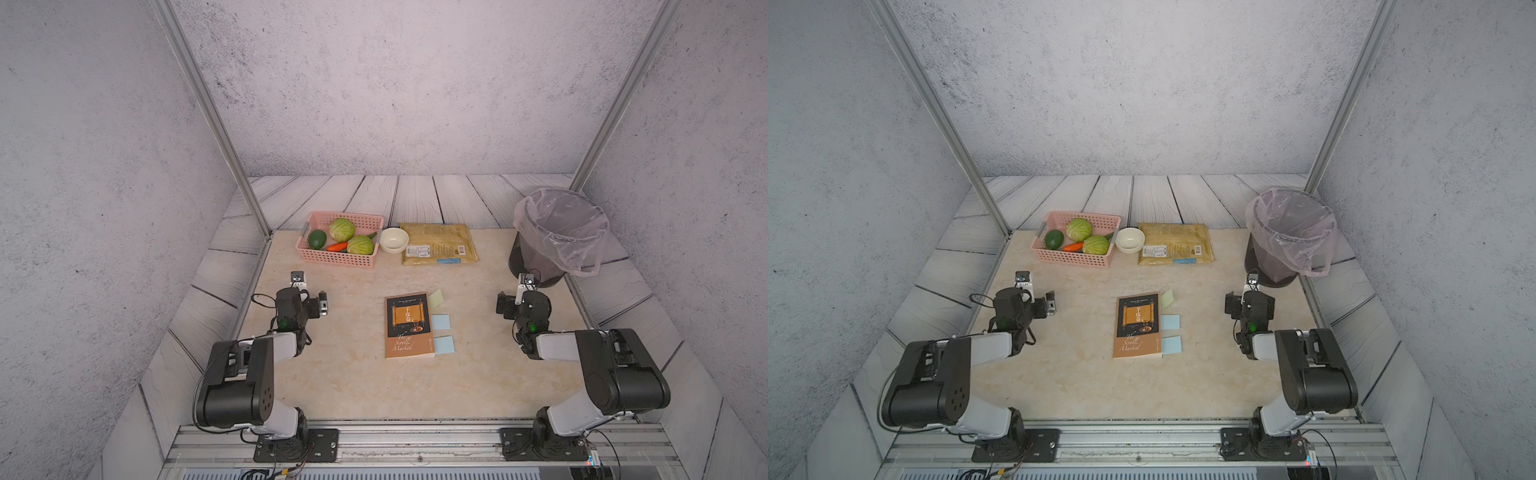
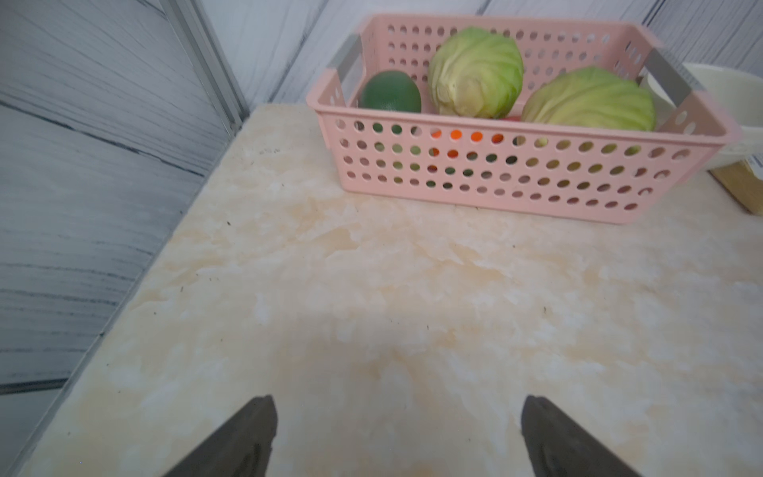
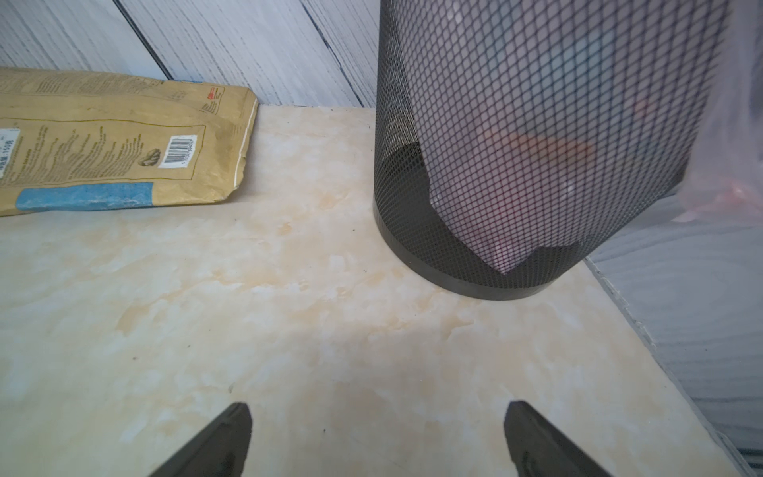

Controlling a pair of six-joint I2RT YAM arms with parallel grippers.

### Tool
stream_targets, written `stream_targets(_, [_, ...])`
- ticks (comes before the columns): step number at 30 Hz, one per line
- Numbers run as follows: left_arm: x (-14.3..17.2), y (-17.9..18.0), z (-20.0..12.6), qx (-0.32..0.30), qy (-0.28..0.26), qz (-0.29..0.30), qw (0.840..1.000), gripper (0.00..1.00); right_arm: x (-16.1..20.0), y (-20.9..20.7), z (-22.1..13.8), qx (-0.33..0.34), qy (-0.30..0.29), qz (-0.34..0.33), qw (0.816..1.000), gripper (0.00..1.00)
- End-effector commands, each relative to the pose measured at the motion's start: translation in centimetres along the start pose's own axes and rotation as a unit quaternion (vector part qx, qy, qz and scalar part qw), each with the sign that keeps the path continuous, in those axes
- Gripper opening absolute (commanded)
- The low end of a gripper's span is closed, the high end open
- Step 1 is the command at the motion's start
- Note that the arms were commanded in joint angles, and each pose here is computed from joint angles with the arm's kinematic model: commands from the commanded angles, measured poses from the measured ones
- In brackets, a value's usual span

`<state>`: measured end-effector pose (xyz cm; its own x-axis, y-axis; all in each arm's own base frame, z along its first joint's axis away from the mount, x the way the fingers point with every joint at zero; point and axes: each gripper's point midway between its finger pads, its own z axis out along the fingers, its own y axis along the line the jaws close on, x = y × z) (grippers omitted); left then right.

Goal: Peel off the used sticky note
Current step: Open the book at the center of the board.

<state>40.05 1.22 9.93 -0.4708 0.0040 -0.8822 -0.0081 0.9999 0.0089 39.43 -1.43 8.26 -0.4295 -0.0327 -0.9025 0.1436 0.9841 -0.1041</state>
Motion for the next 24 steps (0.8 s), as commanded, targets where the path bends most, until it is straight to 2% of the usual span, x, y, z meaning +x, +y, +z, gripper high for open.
stream_targets(1, [-2.9, -2.0, -2.1, 0.057, 0.054, 0.012, 0.997, 0.98, -3.4, -0.3, -2.0, 0.022, 0.005, -0.007, 1.000, 1.00])
stream_targets(3, [-3.4, -3.3, -4.0, 0.098, 0.099, 0.023, 0.990, 0.98, -4.7, -1.1, -4.6, 0.039, 0.055, 0.052, 0.996, 1.00])
stream_targets(5, [-3.5, -4.1, -6.4, 0.125, 0.141, 0.031, 0.982, 0.98, -6.2, -2.4, -6.7, 0.069, 0.068, 0.138, 0.986, 1.00])
stream_targets(7, [-3.2, -5.4, -9.1, 0.169, 0.177, 0.053, 0.968, 0.98, -4.9, -3.8, -7.9, 0.115, 0.085, 0.241, 0.960, 1.00])
stream_targets(10, [-2.4, -6.5, -12.2, 0.214, 0.214, 0.081, 0.950, 0.98, -5.2, 0.0, -8.4, 0.003, 0.136, 0.227, 0.964, 1.00])
stream_targets(12, [-1.6, -6.7, -14.0, 0.225, 0.238, 0.081, 0.941, 0.98, -5.2, 3.0, -9.4, -0.069, 0.188, 0.234, 0.951, 1.00])
stream_targets(14, [-1.0, -7.1, -14.8, 0.231, 0.242, 0.065, 0.940, 0.98, -5.2, 6.8, -10.7, -0.148, 0.227, 0.222, 0.937, 0.99])
stream_targets(16, [-0.1, -7.8, -15.0, 0.247, 0.237, 0.045, 0.939, 0.98, -4.6, 10.6, -12.3, -0.201, 0.265, 0.174, 0.927, 0.96])
stream_targets(18, [0.4, -7.9, -15.2, 0.253, 0.233, 0.059, 0.937, 0.99, -3.7, 13.6, -14.1, -0.227, 0.293, 0.114, 0.922, 0.95])
stream_targets(20, [0.3, -7.5, -15.0, 0.239, 0.229, 0.065, 0.941, 0.98, -3.3, 16.9, -16.1, -0.285, 0.314, 0.080, 0.902, 0.93])
stream_targets(24, [0.8, -7.9, -15.0, 0.251, 0.230, 0.061, 0.938, 0.98, -4.0, 21.4, -18.4, -0.385, 0.326, 0.075, 0.860, 0.86])
